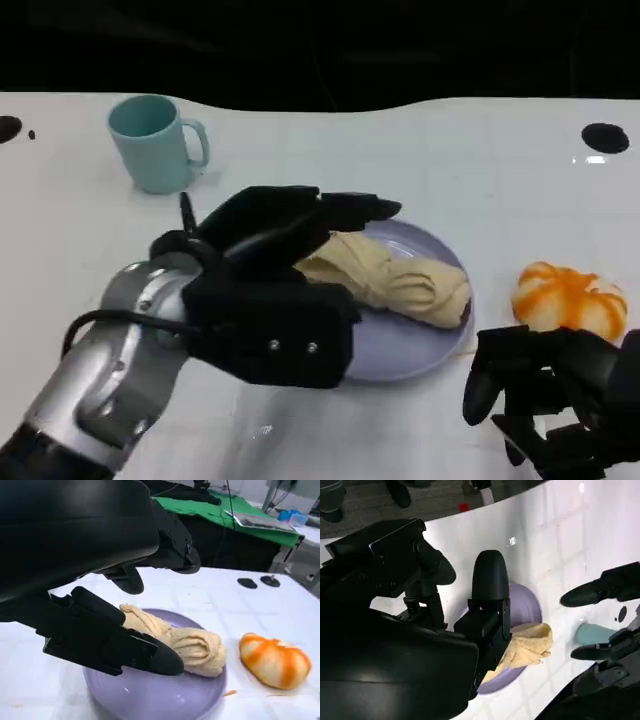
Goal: Grasp the towel on the left side of the plate with the left hand and place it into the plate.
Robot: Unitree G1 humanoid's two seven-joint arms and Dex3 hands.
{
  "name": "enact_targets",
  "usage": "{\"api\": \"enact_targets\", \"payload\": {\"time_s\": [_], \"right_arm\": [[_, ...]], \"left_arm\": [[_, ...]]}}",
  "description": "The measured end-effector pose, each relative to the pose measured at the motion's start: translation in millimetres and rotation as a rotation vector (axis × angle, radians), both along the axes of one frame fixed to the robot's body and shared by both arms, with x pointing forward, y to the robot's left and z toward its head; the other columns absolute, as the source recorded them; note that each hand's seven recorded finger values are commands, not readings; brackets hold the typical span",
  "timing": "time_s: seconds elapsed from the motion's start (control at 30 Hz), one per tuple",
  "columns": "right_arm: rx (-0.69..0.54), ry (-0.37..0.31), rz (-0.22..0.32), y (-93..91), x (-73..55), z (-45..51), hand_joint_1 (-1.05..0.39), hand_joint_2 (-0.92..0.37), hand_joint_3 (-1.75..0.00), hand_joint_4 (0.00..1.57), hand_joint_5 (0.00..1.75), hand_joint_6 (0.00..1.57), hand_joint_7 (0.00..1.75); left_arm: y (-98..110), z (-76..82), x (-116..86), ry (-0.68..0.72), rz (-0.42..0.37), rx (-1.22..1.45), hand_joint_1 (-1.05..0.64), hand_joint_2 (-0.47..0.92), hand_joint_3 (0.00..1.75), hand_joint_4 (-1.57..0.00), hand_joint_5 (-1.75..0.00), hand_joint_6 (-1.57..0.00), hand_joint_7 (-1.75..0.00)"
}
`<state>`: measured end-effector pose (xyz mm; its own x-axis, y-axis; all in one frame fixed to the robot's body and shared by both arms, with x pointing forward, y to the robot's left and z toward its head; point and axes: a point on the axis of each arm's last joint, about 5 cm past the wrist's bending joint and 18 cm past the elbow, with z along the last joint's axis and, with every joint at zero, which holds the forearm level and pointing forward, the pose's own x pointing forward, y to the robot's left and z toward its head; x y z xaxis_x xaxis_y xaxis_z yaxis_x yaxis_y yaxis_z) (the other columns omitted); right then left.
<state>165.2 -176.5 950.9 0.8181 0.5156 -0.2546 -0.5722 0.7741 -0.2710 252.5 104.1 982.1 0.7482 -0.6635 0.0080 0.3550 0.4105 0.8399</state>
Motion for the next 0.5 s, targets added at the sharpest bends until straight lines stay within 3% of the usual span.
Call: {"api": "enact_targets", "payload": {"time_s": [0.27,0.43,0.47,0.5], "right_arm": [[0.002,0.002,-0.001,0.0,0.4,0.0,0.04,-0.6,-1.05,0.69,1.68,0.68,1.42],[0.005,0.005,0.0,0.0,0.5,-0.1,0.05,-0.61,-1.05,0.68,1.68,0.67,1.42],[0.005,0.005,0.0,0.0,0.5,-0.1,0.05,-0.61,-1.04,0.68,1.68,0.67,1.42],[0.006,0.005,0.001,0.1,0.6,0.0,0.05,-0.61,-1.04,0.68,1.68,0.68,1.43]], "left_arm": [[35.6,-4.5,-19.6,0.144,0.028,-0.238,-0.44,0.92,0.18,-0.52,-0.71,-0.62,-0.12],[50.0,-15.2,-35.2,0.238,0.072,-0.427,-0.25,0.92,0.19,-0.72,-1.01,-0.86,-0.21],[51.8,-17.2,-38.1,0.257,0.089,-0.458,-0.19,0.88,0.31,-0.74,-1.1,-0.91,-0.28],[53.9,-18.9,-41.3,0.279,0.11,-0.495,-0.14,0.72,0.68,-0.74,-1.22,-0.91,-0.48]]}}
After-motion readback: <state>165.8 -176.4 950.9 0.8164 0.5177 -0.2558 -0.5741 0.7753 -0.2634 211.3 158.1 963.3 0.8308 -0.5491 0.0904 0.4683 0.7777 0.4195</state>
